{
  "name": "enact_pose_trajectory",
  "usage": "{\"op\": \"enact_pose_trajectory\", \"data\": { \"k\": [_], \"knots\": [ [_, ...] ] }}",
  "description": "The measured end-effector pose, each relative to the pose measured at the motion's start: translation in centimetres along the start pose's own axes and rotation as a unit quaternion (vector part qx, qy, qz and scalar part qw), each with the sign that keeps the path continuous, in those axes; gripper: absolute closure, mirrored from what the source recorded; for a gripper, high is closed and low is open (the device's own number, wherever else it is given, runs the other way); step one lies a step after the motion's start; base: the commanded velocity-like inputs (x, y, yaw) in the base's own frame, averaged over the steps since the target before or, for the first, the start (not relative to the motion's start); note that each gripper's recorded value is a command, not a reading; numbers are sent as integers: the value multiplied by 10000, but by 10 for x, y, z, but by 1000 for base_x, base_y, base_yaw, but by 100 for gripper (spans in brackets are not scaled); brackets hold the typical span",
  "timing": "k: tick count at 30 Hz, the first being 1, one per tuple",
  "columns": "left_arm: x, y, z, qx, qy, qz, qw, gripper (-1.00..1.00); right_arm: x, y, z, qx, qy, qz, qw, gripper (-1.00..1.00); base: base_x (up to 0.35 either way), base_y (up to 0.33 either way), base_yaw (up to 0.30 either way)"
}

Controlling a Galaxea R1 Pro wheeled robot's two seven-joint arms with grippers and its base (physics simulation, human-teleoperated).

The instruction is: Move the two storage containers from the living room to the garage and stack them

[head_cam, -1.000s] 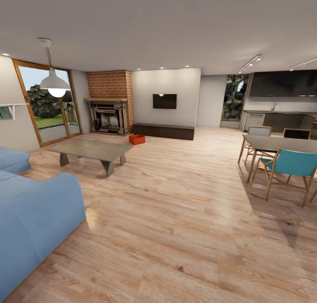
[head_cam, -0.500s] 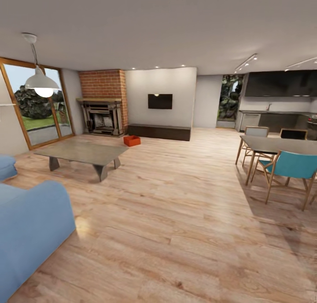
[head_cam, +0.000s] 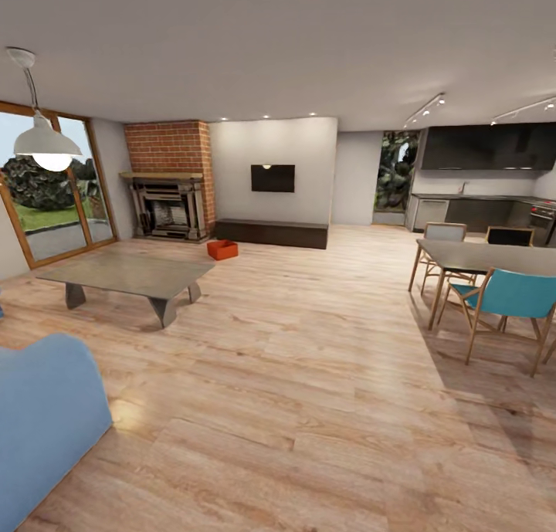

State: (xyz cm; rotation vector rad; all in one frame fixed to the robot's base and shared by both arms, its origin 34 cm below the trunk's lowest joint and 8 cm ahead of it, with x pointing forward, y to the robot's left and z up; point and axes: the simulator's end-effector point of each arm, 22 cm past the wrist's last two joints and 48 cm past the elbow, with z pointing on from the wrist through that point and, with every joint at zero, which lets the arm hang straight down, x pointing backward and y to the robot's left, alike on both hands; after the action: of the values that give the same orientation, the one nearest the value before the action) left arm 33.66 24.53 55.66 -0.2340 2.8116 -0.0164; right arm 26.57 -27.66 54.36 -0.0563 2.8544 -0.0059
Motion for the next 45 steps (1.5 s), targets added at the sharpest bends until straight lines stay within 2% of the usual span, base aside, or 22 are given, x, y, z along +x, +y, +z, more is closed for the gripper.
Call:
{"op": "enact_pose_trajectory", "data": {
  "k": [45],
  "knots": [
    [0, 1, 0, -8, 0, -1, 10000, -100, 0, -1, 0, 5, -3, -1, 10000, -100, 326, 0, 0]
  ]
}}
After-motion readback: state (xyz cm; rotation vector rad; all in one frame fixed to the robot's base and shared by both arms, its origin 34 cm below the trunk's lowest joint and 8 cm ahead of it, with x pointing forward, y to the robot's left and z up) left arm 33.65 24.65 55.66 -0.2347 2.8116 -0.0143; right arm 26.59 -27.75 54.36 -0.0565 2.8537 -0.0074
